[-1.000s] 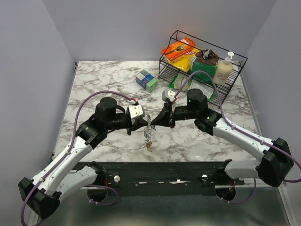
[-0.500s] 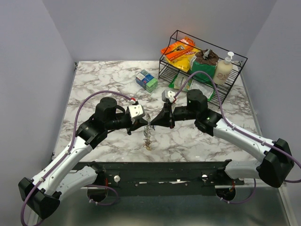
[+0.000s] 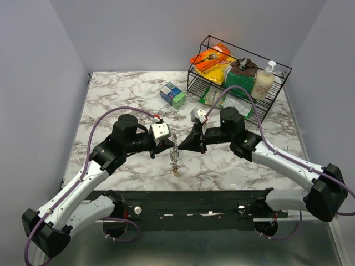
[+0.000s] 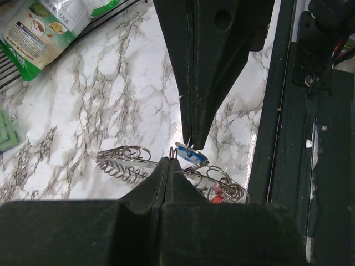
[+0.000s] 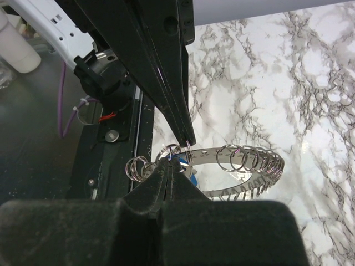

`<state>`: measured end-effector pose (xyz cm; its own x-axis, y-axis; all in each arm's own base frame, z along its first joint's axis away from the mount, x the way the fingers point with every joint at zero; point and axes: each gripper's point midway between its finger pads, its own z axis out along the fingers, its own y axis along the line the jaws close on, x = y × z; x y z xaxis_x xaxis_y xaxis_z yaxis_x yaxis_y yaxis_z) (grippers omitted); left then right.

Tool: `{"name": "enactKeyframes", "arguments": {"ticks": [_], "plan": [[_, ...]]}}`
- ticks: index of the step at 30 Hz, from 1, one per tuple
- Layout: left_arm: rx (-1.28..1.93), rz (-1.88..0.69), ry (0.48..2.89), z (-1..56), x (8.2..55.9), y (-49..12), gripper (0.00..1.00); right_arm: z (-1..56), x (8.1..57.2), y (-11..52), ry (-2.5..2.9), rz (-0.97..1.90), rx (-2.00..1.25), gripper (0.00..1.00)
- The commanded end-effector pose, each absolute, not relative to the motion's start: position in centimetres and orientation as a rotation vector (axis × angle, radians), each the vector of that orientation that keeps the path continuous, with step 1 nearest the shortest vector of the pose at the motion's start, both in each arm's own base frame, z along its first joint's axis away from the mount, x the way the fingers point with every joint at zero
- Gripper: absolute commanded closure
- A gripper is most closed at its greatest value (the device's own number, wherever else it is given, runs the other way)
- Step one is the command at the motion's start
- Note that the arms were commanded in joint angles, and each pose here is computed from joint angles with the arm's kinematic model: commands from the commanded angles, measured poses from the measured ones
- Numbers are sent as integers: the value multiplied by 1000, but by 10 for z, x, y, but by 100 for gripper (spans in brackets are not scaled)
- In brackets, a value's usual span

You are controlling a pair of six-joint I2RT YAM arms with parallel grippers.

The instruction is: Put the keys on the keyring

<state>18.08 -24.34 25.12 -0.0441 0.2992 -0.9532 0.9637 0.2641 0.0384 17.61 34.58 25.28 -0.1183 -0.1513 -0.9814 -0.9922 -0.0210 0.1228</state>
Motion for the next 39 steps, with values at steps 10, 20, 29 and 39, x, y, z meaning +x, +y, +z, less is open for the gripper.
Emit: {"name": "enactKeyframes", "arguments": {"ticks": [10, 20, 29, 39], "plan": [[1198, -840, 1471, 273, 183, -247, 100, 247, 180, 347, 1434, 1221, -1259, 99], [1203, -849, 1475, 271, 183, -248, 100, 248, 184, 350, 1447, 1219, -1245, 99], [1210, -856, 1477, 271, 183, -249, 100, 250, 183, 350, 1432, 1225, -1255, 99], [1216, -860, 1478, 270, 182, -249, 100, 254, 184, 350, 1415, 1210, -1242, 99]]}}
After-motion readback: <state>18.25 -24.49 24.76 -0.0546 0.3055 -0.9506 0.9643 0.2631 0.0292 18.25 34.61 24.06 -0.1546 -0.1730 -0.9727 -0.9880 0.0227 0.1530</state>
